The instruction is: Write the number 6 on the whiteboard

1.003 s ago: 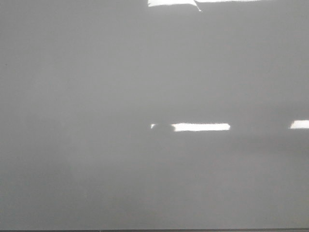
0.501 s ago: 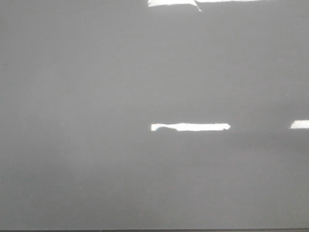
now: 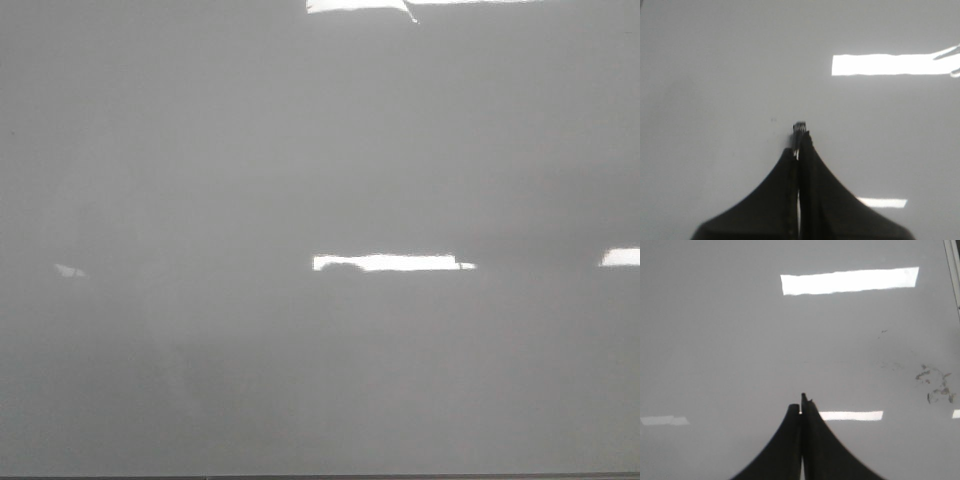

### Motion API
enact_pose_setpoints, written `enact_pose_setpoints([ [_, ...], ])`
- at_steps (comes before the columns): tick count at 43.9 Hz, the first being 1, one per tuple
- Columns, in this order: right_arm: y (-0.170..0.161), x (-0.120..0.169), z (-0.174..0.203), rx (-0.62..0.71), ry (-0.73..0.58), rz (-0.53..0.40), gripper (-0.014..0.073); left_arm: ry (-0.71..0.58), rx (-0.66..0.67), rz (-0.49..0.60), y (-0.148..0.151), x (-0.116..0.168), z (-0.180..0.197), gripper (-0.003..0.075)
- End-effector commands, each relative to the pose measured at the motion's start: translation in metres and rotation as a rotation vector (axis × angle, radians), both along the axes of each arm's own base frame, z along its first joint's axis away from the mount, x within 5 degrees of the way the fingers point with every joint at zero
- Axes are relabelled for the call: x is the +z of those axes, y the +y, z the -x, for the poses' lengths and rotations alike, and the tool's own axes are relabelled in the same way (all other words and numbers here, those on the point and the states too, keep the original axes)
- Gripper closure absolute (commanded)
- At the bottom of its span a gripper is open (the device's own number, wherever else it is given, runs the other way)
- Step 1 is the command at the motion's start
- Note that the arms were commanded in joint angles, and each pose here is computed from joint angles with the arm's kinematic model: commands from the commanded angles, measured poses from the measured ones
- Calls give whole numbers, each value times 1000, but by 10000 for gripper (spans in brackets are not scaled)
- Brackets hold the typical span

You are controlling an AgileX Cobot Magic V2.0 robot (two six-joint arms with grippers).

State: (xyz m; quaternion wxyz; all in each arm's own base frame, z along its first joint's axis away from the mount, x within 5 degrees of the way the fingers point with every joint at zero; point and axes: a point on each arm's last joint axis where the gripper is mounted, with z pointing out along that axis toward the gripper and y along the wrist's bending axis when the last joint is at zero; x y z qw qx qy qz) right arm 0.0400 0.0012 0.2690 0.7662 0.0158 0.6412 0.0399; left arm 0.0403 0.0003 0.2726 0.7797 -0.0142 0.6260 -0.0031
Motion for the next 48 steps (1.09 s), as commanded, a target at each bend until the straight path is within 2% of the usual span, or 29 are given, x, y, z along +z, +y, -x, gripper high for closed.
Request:
enact_pose_setpoints([
  [1, 0, 35, 11, -6, -48, 10, 715, -94, -5, -10, -1, 45, 15, 741],
  [6, 0, 60, 12, -3, 15, 12, 715, -53, 12, -75, -1, 74, 20, 741],
  [13, 0, 91, 2, 0, 122, 16, 715, 23, 4, -80, -1, 109, 18, 741],
  [18, 1, 109, -11, 2, 210, 18, 715, 124, -5, -81, -2, 123, 8, 741],
  [24, 1, 116, -31, 4, 330, 21, 715, 250, -14, -80, -2, 122, -9, 741],
  [31, 2, 109, -53, 5, 423, 23, 715, 366, -22, -76, -1, 110, -26, 741],
  [44, 2, 91, -89, 8, 577, 41, 713, 466, -26, -73, -1, 91, -43, 741],
  [46, 3, 89, -92, 10, 598, 60, 700, 473, -27, -72, -1, 90, -44, 738],
  [48, 3, 86, -96, 13, 616, 72, 652, 479, -27, -72, -1, 89, -45, 726],
])
